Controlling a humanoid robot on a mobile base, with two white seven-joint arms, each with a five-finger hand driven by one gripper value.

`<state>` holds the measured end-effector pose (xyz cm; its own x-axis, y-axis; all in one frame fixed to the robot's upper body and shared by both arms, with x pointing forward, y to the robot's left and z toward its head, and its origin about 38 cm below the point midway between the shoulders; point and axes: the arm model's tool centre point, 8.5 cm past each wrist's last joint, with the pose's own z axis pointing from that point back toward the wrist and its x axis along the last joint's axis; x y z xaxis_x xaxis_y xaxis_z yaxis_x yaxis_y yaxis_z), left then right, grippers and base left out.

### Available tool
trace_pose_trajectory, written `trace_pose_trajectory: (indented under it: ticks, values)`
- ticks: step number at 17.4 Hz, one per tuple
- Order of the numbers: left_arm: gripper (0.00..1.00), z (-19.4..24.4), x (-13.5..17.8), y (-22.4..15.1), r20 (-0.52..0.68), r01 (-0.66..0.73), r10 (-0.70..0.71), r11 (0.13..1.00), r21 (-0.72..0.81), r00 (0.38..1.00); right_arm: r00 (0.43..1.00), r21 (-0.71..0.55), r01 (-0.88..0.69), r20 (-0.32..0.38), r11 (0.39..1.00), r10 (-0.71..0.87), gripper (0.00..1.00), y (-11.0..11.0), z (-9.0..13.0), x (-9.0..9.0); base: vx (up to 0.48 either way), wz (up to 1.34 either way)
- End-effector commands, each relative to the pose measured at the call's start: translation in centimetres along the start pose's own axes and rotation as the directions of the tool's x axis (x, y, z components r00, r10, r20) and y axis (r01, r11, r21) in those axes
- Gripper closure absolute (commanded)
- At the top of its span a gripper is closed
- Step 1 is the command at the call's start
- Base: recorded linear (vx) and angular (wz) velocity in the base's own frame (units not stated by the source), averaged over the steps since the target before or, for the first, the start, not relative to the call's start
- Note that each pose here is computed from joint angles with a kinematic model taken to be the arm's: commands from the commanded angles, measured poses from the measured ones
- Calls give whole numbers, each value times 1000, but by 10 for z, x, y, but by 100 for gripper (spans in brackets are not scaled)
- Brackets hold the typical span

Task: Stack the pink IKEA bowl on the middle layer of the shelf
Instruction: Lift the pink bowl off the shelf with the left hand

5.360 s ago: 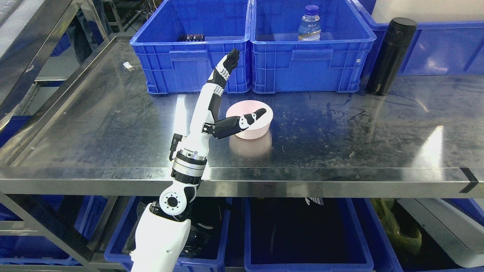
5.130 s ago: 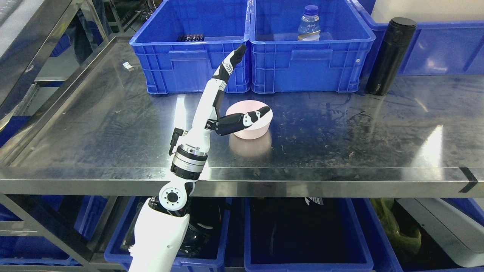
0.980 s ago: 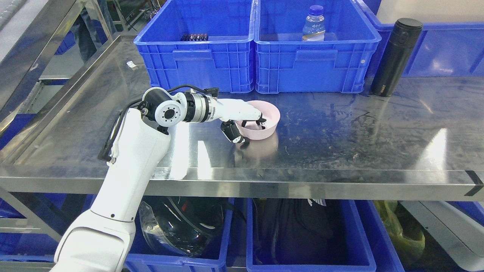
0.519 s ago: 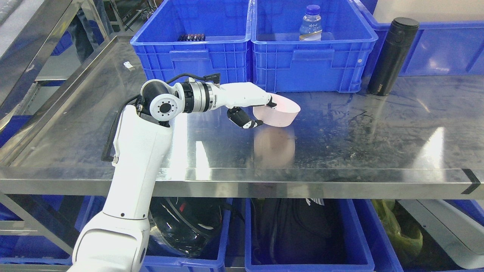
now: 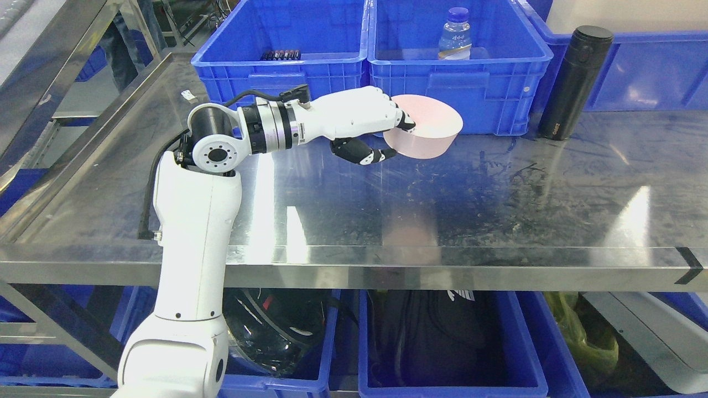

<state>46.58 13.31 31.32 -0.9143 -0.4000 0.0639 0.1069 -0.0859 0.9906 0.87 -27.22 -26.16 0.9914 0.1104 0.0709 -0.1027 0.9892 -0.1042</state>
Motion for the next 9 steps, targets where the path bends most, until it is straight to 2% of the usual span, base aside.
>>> trace_pose_trajectory:
  ticks: [1, 5, 9]
  values:
    - [99, 14, 12, 23, 1, 68, -68, 994, 84, 998, 1000, -19, -1, 12, 1000, 2, 0, -11, 0, 2, 0, 0]
    - [99, -6, 27, 12, 58, 70, -73, 995, 65, 996, 1000, -19, -1, 14, 1000, 2, 0, -11, 0, 3, 1, 11]
    - [99, -8, 30, -15, 66, 10, -14, 998, 64, 998, 1000, -19, -1, 12, 1000, 2, 0, -11, 0, 2, -6, 54]
